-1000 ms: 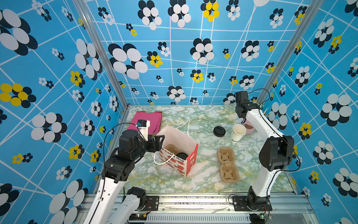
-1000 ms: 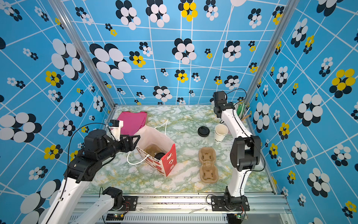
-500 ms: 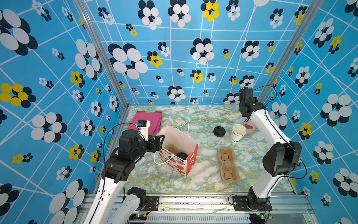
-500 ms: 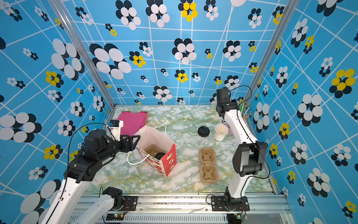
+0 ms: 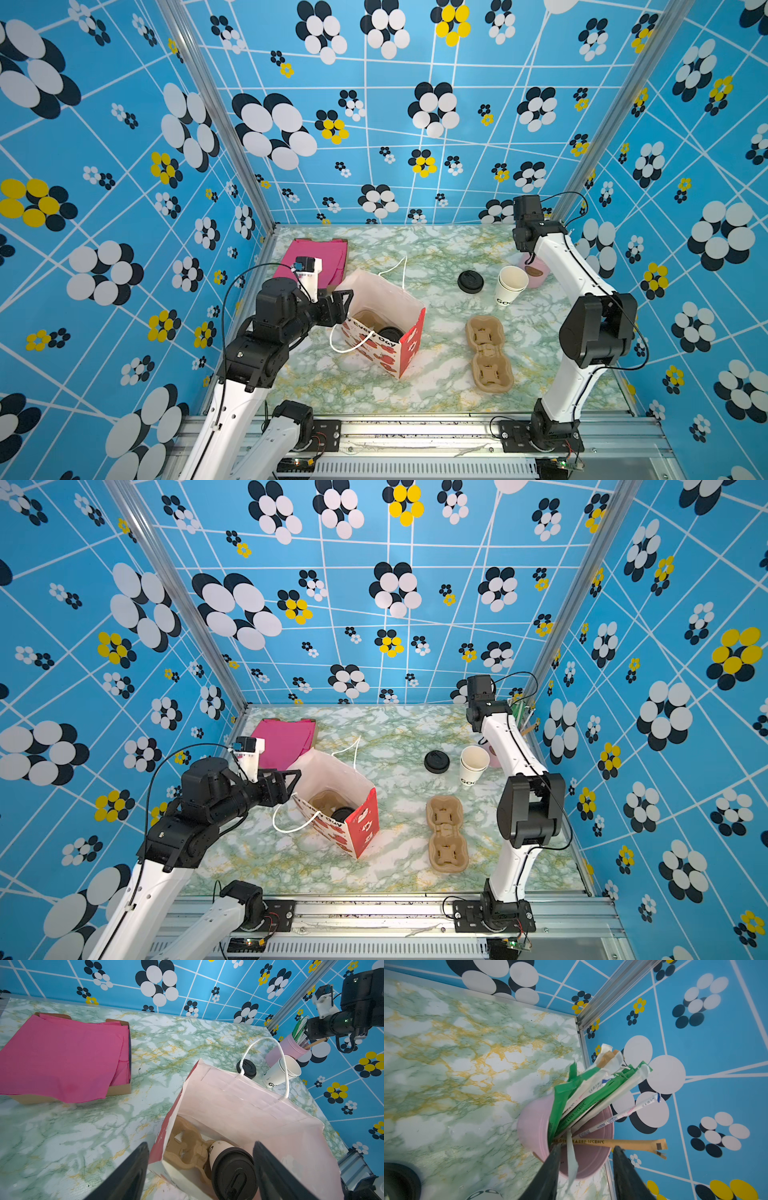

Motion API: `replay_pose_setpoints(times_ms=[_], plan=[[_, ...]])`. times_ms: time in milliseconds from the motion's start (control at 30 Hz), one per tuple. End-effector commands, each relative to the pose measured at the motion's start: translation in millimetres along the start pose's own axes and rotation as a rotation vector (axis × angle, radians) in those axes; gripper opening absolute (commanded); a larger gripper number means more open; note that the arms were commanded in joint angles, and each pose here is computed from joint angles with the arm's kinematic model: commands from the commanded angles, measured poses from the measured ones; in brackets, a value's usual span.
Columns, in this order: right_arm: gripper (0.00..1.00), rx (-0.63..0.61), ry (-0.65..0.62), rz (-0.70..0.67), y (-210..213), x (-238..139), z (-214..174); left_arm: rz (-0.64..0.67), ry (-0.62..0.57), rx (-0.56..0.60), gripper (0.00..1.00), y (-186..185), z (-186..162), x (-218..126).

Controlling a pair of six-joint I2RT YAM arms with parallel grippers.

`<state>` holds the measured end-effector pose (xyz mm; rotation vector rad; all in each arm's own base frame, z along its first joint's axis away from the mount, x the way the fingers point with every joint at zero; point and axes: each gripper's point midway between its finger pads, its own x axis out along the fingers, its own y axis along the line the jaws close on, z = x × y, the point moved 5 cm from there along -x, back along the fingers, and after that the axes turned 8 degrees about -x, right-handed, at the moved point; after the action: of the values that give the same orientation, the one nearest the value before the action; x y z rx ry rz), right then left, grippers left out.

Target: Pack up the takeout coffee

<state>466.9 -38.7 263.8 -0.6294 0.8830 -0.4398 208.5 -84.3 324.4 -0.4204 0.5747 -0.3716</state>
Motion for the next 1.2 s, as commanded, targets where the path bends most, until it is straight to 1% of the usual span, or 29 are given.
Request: replay_pose_setpoints(times_ms=[0, 100, 267, 400, 467, 533, 733, 867, 1000, 1167], plan=[[0.45, 0.024, -0.008, 0.024, 0.2, -3.4, 6.3, 0.004, 0.013, 0.01, 0.8, 3.1, -3.7, 7.2], [0.44, 0.017, 0.002, 0.027, 3.3, 0.0, 4.8, 0.003, 0.017, 0.01, 0.8, 3.5, -3.8, 9.4], [0.35, 0.01, 0.024, 0.026, 5.6, 6.7, 0.1, 0.004, 0.02, 0.009, 0.8, 3.9, -3.9, 10.7], [0.32, 0.012, 0.037, 0.019, 4.0, 11.7, -3.7, 0.007, 0.022, 0.009, 0.8, 4.8, -5.4, 10.5], [0.27, 0.015, 0.04, 0.017, 3.0, 13.5, -4.6, 0.008, 0.023, 0.009, 0.8, 5.3, -6.0, 10.5], [0.25, 0.015, 0.04, 0.016, 3.3, 14.1, -4.9, 0.008, 0.021, 0.008, 0.8, 5.3, -5.8, 10.2], [0.09, -0.01, 0.043, 0.002, 3.9, 19.4, -6.4, 0.01, 0.025, 0.005, 0.8, 5.8, -7.1, 10.1], [0.02, -0.02, 0.04, -0.01, 4.0, 22.0, -6.8, 0.011, 0.024, 0.004, 0.8, 6.3, -7.5, 9.3], [0.0, -0.011, 0.035, -0.013, 2.8, 20.6, -8.0, 0.012, 0.028, -0.001, 0.8, 7.0, -8.6, 10.3], [0.0, 0.02, 0.002, -0.025, -11.1, 5.3, -5.5, 0.007, 0.026, -0.003, 0.8, 6.2, -7.9, 10.4]])
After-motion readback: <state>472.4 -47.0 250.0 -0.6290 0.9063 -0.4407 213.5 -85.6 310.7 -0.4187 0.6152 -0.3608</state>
